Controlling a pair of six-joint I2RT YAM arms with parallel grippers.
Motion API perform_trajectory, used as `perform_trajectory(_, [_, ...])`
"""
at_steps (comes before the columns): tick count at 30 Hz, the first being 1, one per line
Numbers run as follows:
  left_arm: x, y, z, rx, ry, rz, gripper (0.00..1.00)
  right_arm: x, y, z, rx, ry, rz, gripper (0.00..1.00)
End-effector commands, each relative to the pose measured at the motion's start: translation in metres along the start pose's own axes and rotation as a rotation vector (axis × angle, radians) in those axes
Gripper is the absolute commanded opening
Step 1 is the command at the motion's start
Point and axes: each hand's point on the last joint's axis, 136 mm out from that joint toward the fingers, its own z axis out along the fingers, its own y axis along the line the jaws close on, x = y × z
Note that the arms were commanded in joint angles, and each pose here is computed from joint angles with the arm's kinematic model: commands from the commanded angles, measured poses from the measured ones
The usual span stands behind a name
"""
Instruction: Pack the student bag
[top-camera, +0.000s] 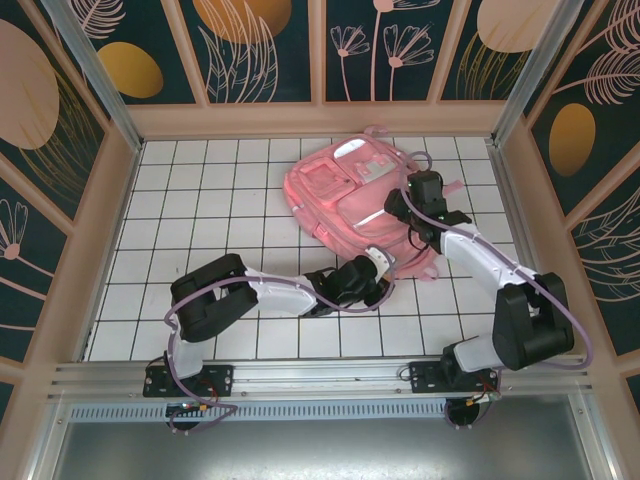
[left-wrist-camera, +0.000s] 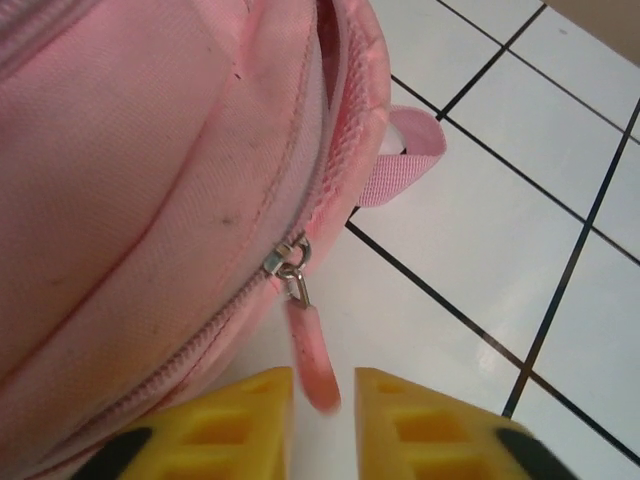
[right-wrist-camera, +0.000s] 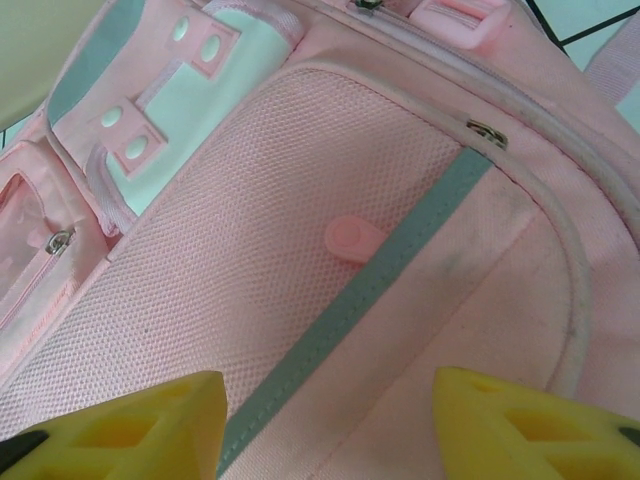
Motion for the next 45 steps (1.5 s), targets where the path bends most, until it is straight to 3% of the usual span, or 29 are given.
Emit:
perform_trajectory(1, [-0.008, -0.005, -0.015, -0.006, -0.014, -0.011, 0.46, -0.002, -0.008, -0.012, 0.014, -0.031, 0.002, 0.57])
perform_trajectory(2, [-0.010, -0.002, -0.020, -0.020, -0.024, -0.021, 0.52, 0.001, -0.010, -0.015, 0.015, -0.032, 0.003, 0.57])
perform_trajectory(8, [-0.024, 0.025, -0.055, -0.129, -0.082, -0.079, 0.60, 0.017, -0.025, -0.037, 0.029, -0.046, -0.006, 0.57])
perform_trajectory(18, [-0.053, 0.093, -0.103, -0.230, -0.206, -0.284, 0.60, 0.075, -0.024, -0.066, 0.016, -0.037, -0.080, 0.53])
perform_trajectory(26, [-0.056, 0.117, -0.109, -0.286, -0.219, -0.361, 0.60, 0.131, -0.037, -0.085, 0.057, -0.065, -0.111, 0.48])
perform_trajectory(32, [-0.055, 0.120, -0.107, -0.277, -0.222, -0.383, 0.60, 0.173, -0.042, -0.077, 0.049, -0.004, -0.148, 0.40])
perform_trajectory(45, [-0.046, 0.122, -0.106, -0.280, -0.203, -0.401, 0.61, 0.168, -0.032, -0.051, 0.135, -0.032, -0.219, 0.31])
